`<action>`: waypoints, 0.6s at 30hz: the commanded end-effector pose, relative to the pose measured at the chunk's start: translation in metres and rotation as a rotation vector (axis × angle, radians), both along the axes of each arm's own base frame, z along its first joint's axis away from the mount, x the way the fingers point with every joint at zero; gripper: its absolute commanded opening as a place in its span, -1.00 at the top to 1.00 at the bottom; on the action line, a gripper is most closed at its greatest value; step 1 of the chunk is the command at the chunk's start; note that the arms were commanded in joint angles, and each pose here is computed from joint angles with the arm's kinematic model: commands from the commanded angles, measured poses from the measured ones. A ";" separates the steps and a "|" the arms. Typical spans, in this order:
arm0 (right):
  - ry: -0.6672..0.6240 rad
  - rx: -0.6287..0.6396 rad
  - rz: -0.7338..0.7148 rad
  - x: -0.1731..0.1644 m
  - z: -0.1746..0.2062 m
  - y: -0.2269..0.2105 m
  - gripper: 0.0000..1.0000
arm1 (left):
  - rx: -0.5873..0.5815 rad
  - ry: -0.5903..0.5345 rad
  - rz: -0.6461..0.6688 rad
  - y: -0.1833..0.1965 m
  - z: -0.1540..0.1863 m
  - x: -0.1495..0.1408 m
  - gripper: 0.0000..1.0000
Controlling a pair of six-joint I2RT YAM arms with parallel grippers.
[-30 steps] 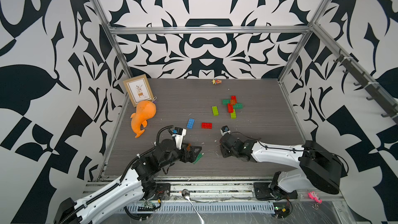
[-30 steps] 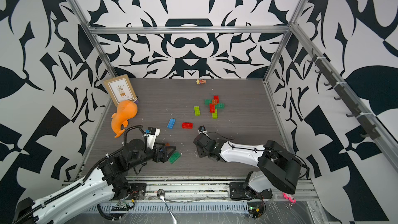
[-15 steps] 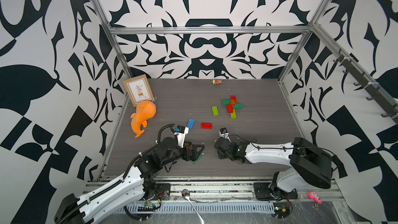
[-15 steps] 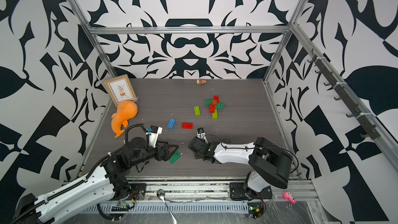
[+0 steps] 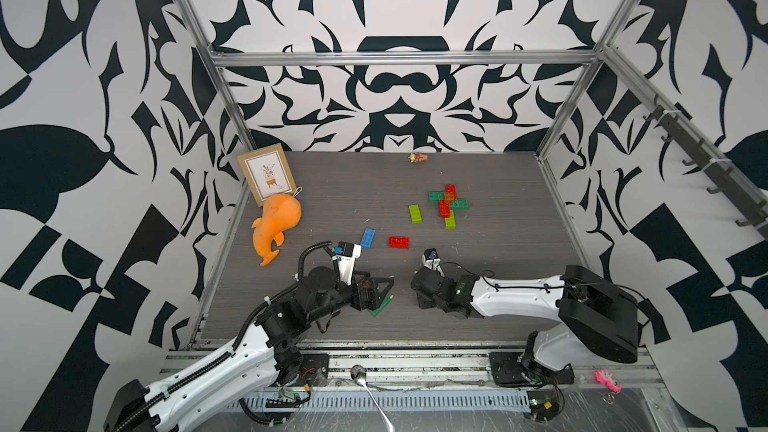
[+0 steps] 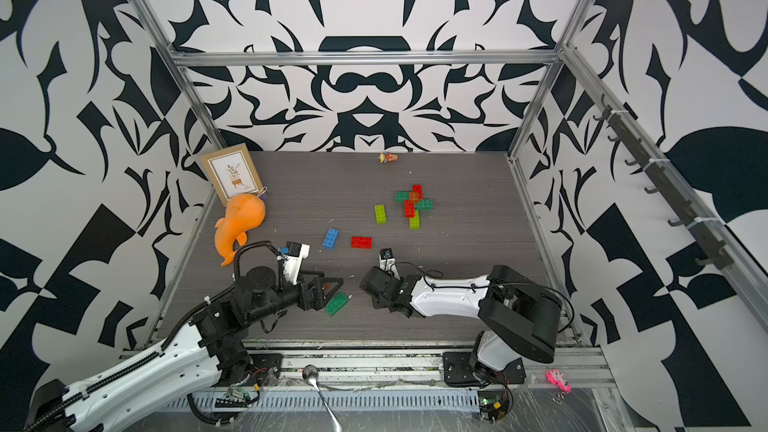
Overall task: Assemble a small pinwheel with lego
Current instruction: Adjust the lego brick at the center of the board, then pick up the lego brick from the center of the board.
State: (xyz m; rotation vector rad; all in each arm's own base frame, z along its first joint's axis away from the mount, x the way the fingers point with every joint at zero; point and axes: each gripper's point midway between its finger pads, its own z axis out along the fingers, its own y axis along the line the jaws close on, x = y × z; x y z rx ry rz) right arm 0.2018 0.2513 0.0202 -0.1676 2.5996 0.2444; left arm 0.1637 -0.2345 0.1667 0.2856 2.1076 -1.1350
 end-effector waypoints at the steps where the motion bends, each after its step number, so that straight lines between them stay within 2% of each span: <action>1: -0.001 0.025 0.008 -0.003 0.007 0.007 -0.10 | -0.012 -0.002 0.002 0.002 -0.001 -0.001 -0.99; 7: -0.045 -0.008 0.061 0.001 0.024 0.010 -0.34 | -0.017 -0.012 0.003 0.007 0.003 -0.005 -0.99; 12: -0.139 -0.056 0.124 0.008 0.062 0.002 -0.62 | -0.024 -0.028 0.011 0.016 0.011 -0.010 -0.99; 15: -0.192 -0.097 0.173 0.013 0.085 -0.003 -0.75 | -0.017 -0.050 0.027 0.021 0.017 -0.009 -0.99; 18: -0.218 -0.088 0.255 0.019 0.102 0.004 -0.80 | 0.001 -0.073 0.027 0.021 0.025 -0.007 -0.99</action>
